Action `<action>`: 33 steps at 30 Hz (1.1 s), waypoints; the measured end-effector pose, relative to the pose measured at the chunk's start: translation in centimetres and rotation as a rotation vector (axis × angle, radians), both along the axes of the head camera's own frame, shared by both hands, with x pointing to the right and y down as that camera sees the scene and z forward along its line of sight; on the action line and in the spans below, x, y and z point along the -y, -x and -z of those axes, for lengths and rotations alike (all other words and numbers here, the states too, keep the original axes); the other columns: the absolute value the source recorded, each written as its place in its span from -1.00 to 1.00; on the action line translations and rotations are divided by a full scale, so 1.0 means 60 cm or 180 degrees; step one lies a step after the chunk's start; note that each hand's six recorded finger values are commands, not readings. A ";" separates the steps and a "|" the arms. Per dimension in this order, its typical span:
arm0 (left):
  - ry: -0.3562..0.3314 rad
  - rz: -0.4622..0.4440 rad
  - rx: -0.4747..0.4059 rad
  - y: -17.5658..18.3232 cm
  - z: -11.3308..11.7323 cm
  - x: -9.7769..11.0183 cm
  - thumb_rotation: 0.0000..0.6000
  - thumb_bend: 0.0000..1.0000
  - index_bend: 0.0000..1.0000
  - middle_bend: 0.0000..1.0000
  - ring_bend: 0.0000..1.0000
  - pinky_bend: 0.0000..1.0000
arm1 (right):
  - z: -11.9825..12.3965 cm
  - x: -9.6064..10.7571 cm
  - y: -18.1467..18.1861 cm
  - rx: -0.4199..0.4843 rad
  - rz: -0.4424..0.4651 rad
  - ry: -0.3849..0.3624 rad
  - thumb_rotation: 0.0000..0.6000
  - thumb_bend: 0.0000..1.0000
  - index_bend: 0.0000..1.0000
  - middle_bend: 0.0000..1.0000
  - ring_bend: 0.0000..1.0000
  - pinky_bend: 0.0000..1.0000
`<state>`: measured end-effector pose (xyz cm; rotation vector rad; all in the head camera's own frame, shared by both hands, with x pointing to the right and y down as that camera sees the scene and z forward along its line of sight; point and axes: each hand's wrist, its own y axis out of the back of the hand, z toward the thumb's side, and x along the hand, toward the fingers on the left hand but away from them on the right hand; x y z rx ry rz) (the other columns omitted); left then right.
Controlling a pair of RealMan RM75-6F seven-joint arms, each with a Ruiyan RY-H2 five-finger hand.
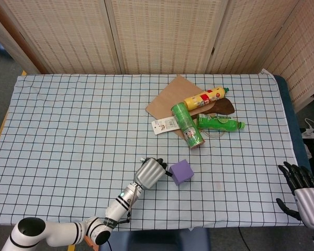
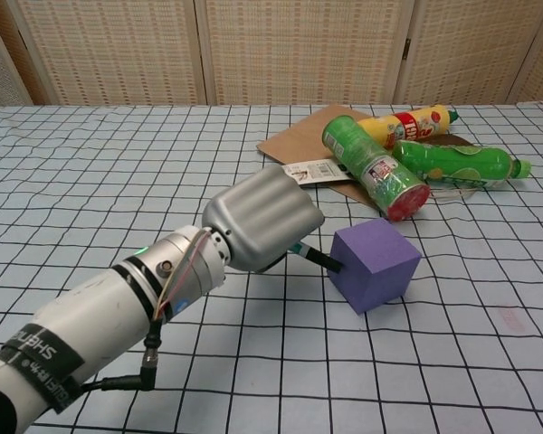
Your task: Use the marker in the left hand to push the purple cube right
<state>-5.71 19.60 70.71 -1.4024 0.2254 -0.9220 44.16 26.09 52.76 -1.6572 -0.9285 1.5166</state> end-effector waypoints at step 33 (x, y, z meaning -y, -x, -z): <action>0.0162 0.1111 0.0412 0.452 0.008 -0.024 1.00 0.13 0.25 0.43 0.52 1.00 | -0.027 0.004 0.029 -0.0042 0.0158 0.0076 1.00 -0.62 -1.00 -1.00 -1.00 -1.00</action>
